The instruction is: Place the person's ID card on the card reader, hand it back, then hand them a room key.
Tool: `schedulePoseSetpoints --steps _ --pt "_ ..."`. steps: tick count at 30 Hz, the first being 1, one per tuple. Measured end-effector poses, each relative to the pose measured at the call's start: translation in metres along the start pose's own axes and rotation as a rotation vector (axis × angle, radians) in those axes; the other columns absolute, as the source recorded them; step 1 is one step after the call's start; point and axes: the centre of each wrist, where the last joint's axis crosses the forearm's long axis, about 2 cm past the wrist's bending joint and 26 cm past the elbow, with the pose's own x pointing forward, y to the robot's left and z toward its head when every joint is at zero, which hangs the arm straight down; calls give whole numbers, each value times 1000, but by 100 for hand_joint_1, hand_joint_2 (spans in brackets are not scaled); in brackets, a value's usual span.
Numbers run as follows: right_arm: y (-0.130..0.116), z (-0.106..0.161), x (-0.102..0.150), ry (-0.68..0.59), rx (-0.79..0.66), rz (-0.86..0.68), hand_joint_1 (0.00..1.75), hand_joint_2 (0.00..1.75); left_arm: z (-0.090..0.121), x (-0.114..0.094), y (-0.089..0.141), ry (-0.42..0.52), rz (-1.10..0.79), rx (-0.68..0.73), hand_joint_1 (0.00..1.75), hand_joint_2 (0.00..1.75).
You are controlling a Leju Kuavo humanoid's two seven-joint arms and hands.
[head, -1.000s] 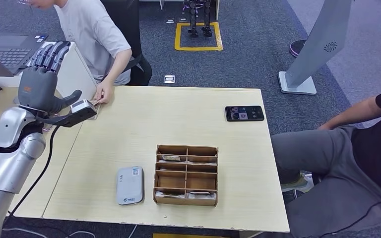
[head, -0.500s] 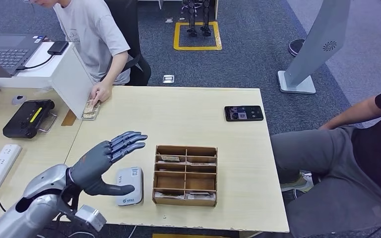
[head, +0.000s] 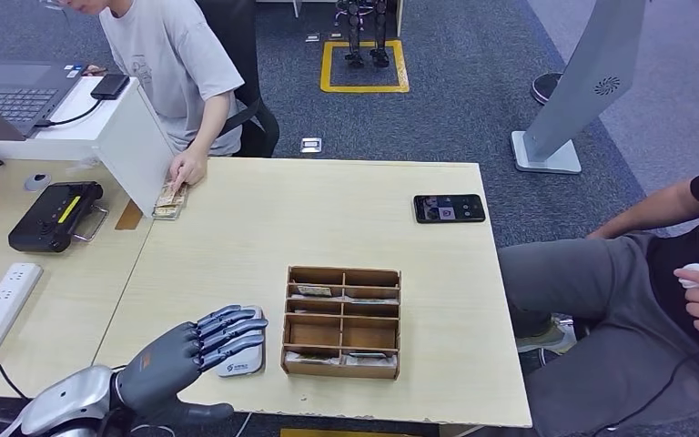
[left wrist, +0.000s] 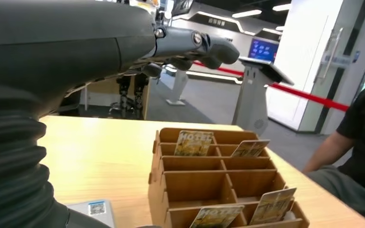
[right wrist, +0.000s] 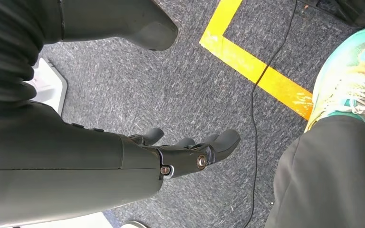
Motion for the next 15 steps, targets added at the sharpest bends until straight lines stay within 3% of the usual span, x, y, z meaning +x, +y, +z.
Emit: schedulePoseSetpoints --steps 15 --pt "0 0 0 1 -2 -2 0 175 2 0 0 4 -4 -8 0 175"
